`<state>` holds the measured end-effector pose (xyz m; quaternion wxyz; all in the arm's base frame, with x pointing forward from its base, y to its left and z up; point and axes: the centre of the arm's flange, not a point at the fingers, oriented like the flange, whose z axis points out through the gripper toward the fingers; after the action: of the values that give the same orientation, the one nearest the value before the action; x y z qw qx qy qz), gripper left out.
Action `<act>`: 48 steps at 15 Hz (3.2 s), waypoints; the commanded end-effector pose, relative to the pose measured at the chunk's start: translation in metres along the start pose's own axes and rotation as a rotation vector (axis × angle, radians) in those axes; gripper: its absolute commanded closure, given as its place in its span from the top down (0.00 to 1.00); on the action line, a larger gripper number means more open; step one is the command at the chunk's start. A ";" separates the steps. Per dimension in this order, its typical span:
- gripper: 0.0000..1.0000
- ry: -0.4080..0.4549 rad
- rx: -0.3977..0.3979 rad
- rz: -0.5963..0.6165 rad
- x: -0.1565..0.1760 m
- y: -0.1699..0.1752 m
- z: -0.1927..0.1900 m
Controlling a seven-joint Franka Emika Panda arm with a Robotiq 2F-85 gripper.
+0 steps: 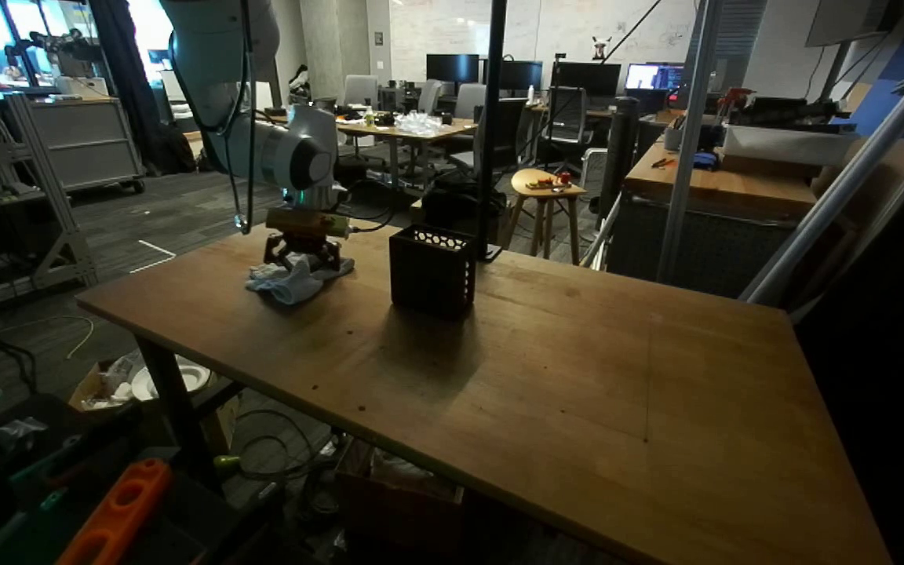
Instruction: Pick up the white towel from the table and put in the black object.
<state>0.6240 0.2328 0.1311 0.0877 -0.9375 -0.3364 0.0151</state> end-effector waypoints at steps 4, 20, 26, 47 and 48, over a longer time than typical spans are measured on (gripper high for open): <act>0.00 0.018 0.020 0.034 -0.008 -0.007 -0.033; 0.00 0.038 -0.147 0.346 -0.056 0.025 -0.184; 0.00 0.061 -0.230 0.539 -0.089 0.087 -0.238; 0.00 -0.007 -0.228 0.661 -0.135 0.189 -0.215; 0.00 -0.008 -0.226 0.663 -0.135 0.196 -0.212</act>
<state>0.6417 -0.0216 0.3035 -0.0306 -0.9994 -0.0106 0.0104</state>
